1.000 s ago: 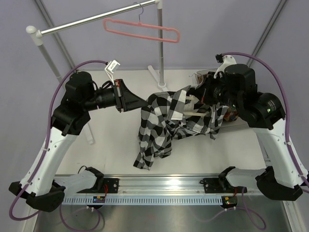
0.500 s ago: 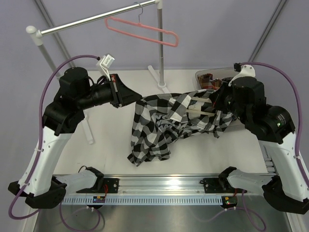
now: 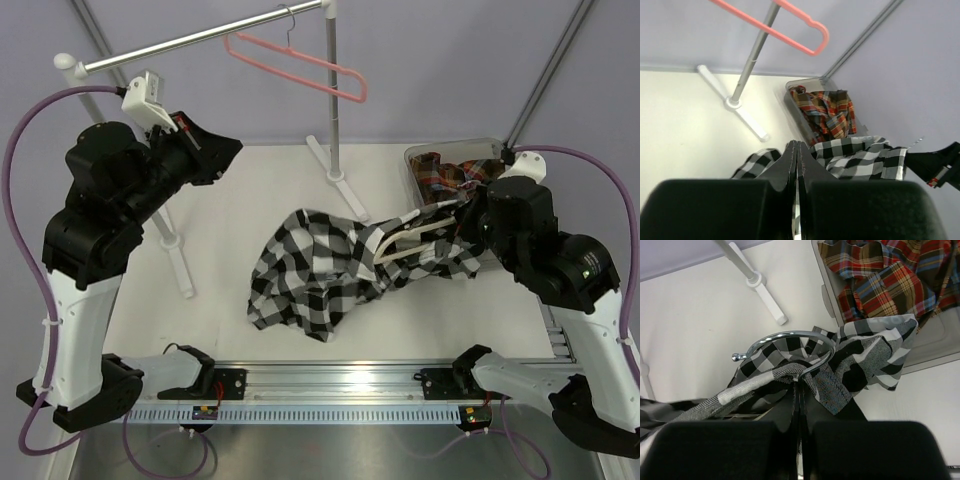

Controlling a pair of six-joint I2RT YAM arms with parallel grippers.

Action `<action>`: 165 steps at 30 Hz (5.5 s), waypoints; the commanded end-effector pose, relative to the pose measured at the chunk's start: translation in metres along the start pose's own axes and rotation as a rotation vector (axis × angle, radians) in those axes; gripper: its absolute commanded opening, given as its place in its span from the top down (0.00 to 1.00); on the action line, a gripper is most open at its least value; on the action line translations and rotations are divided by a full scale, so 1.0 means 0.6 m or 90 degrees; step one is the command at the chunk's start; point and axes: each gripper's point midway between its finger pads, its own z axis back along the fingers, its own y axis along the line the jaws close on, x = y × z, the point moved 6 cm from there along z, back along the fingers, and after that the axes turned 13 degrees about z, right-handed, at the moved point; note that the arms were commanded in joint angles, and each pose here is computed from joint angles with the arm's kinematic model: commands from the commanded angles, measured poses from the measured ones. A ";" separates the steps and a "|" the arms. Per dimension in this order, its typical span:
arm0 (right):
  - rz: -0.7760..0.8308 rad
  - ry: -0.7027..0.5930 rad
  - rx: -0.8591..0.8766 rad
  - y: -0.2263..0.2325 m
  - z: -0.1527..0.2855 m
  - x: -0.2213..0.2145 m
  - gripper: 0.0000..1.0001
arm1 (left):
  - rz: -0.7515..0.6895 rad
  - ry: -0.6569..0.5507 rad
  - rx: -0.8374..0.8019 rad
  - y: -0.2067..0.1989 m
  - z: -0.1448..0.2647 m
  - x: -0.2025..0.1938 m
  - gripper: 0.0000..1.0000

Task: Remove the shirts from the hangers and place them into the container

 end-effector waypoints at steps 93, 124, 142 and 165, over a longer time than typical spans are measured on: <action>0.108 0.052 0.373 0.223 -0.066 0.130 1.00 | 0.061 0.439 -0.277 -0.034 0.027 -0.170 0.87; 0.189 0.157 0.452 0.198 -0.045 -0.062 0.03 | 0.001 0.302 -0.035 0.025 0.091 -0.138 1.00; 0.190 0.175 0.441 0.264 -0.140 -0.067 0.27 | 0.035 0.303 -0.089 -0.002 0.113 -0.130 1.00; 0.226 0.160 0.111 0.151 -0.201 -0.053 0.51 | 0.016 0.259 0.023 0.053 0.242 -0.132 1.00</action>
